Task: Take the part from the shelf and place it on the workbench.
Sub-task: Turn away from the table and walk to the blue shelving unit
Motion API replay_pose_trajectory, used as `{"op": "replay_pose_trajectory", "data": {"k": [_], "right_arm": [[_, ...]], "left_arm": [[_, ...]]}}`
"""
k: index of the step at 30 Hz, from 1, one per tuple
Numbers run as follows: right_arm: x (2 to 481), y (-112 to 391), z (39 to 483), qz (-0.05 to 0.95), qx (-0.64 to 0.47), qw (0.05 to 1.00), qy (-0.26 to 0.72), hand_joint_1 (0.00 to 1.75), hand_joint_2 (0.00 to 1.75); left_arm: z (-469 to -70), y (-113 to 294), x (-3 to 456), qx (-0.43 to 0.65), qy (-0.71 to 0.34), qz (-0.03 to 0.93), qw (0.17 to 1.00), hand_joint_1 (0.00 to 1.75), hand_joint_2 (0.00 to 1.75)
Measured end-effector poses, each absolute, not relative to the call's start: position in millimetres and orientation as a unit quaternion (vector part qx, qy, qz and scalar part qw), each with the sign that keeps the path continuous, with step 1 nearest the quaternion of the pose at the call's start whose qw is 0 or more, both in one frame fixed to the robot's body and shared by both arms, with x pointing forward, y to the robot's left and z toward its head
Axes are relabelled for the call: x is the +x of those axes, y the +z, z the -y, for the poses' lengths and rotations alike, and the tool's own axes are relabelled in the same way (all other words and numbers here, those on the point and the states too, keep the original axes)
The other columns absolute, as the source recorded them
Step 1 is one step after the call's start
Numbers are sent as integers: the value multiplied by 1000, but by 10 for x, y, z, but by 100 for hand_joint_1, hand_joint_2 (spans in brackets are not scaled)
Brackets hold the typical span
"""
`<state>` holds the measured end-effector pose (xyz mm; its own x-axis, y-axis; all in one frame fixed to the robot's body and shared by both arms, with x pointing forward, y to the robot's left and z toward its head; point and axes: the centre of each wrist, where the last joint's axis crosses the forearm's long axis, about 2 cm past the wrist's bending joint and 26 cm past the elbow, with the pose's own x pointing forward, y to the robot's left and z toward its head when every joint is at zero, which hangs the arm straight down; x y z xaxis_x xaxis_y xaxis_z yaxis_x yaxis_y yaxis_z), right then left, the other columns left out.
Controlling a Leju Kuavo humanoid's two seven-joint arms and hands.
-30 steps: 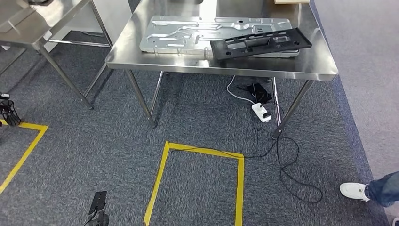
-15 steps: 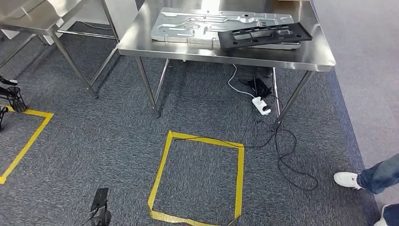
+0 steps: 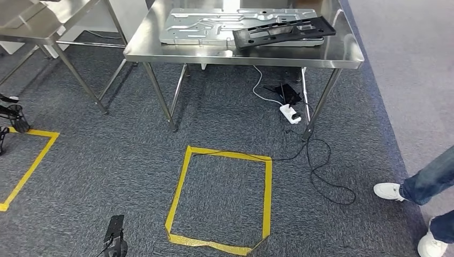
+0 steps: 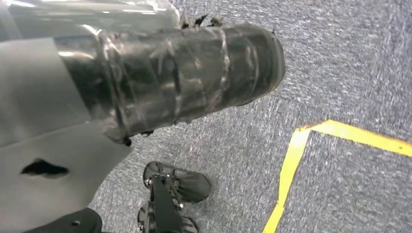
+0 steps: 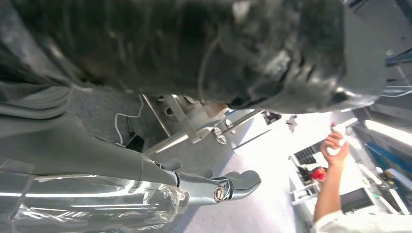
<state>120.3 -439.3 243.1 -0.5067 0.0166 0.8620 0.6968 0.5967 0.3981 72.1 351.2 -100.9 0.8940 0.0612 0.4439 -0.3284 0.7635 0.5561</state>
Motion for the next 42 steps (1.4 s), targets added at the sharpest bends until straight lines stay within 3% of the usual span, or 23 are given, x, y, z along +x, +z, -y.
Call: {"op": "replay_pose_trajectory", "data": {"k": [42], "right_arm": [[1191,2370,4383,787,-219,440,-374,0,0]], "left_arm": [[-3491,-1015,705,322,97,209,918,0,0]]}}
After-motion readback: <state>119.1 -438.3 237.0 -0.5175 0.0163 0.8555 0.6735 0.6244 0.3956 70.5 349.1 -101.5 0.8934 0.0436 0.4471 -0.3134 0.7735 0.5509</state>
